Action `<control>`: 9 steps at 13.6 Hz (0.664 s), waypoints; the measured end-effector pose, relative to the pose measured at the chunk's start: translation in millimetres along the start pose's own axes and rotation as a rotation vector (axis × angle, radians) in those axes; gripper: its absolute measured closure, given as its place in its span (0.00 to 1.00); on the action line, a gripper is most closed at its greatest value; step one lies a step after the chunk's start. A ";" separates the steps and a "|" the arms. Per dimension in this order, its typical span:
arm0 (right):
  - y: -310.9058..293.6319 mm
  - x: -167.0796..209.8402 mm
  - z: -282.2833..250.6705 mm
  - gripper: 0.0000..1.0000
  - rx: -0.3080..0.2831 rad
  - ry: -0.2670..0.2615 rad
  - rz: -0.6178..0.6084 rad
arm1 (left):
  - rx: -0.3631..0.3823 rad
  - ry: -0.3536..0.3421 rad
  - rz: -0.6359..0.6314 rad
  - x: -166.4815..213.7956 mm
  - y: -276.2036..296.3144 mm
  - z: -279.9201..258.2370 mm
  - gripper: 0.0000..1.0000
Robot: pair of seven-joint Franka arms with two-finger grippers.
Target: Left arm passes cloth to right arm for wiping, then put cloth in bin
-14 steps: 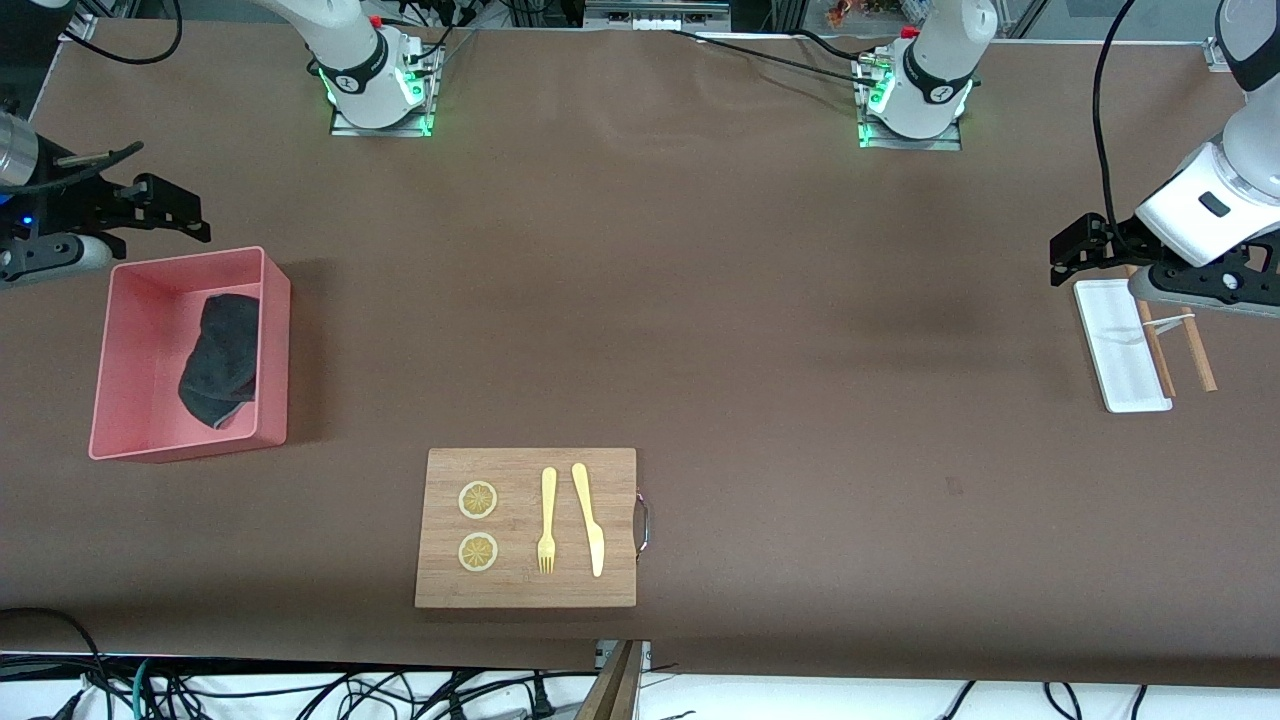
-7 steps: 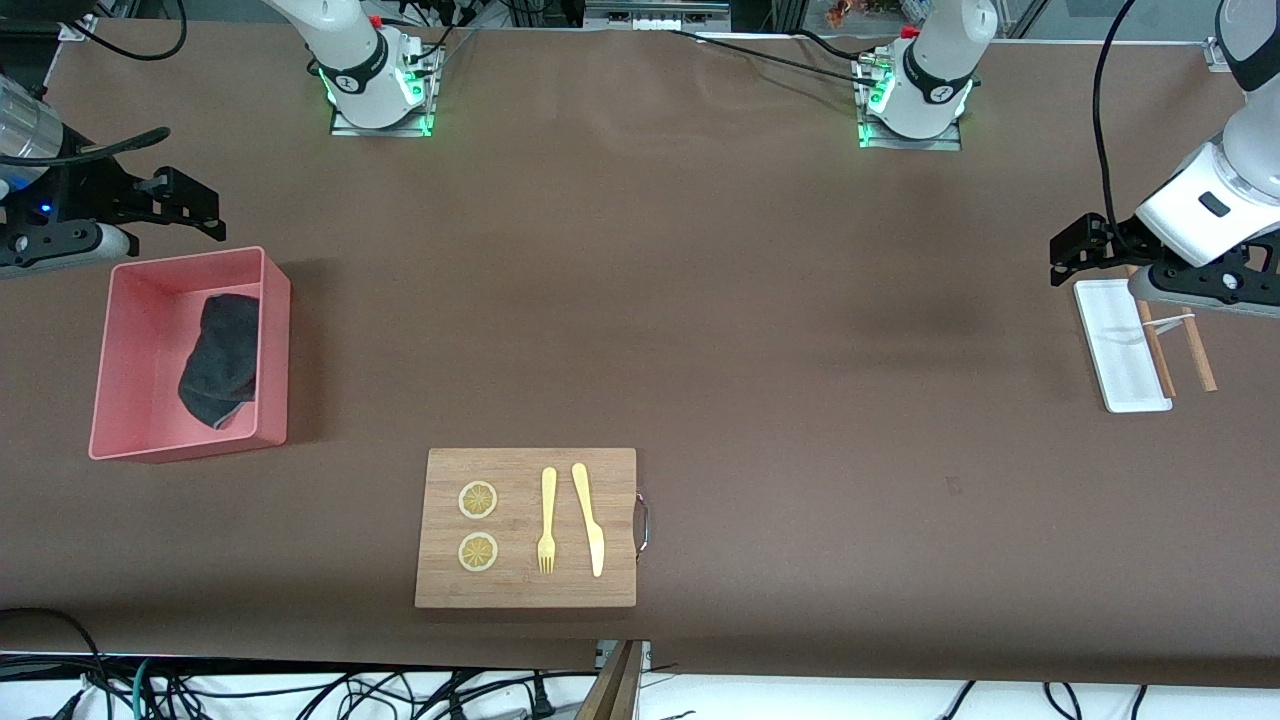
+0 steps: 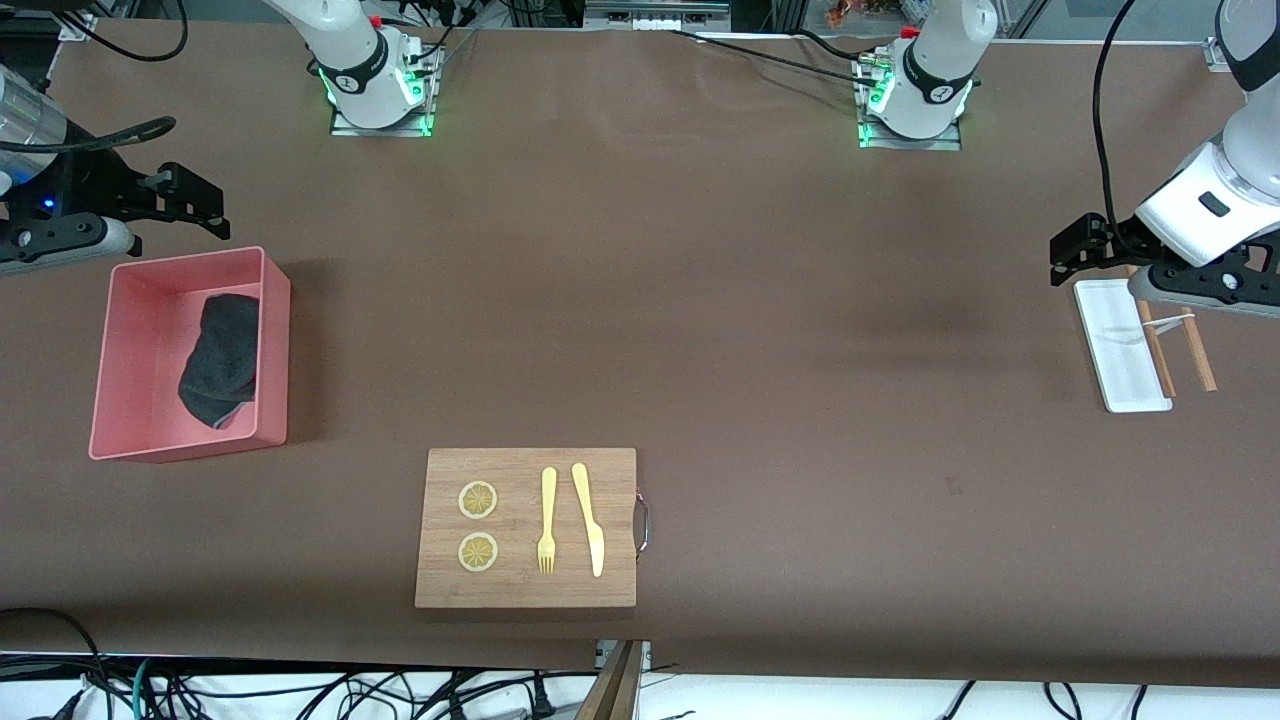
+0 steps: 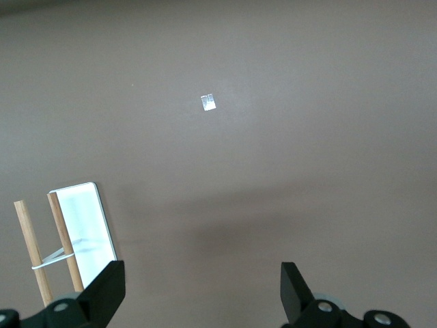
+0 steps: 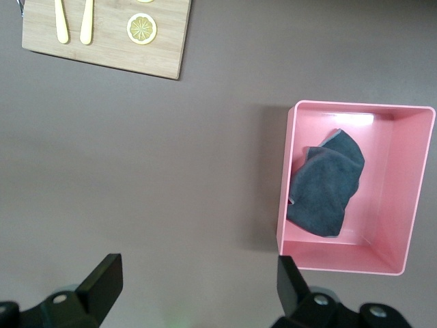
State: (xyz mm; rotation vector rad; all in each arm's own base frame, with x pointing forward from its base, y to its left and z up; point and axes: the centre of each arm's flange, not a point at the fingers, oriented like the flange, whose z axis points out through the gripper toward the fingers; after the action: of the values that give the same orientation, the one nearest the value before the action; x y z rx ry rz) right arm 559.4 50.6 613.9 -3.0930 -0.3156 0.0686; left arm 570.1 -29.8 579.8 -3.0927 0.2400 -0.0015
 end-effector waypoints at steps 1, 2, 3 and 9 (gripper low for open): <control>0.2 -0.1 -0.3 0.00 0.000 0.000 -0.001 | 0.000 0.000 0.000 0.0 0.0 0.0 0.00; 0.2 -0.8 -0.5 0.00 0.000 -0.002 -0.001 | 0.000 0.000 0.000 0.0 0.0 0.0 0.00; 0.0 -2.2 -1.0 0.00 0.001 -0.008 -0.001 | 0.000 0.000 0.000 0.0 0.0 0.0 0.00; 0.3 -3.8 -2.6 0.00 0.001 -0.011 0.000 | 0.000 0.000 0.001 0.0 0.0 0.0 0.00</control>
State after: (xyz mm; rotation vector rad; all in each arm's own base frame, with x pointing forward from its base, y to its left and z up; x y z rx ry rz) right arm 555.9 49.5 616.6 -3.0926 -0.3160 0.0857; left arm 570.1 -29.8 579.8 -3.0926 0.2414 -0.0015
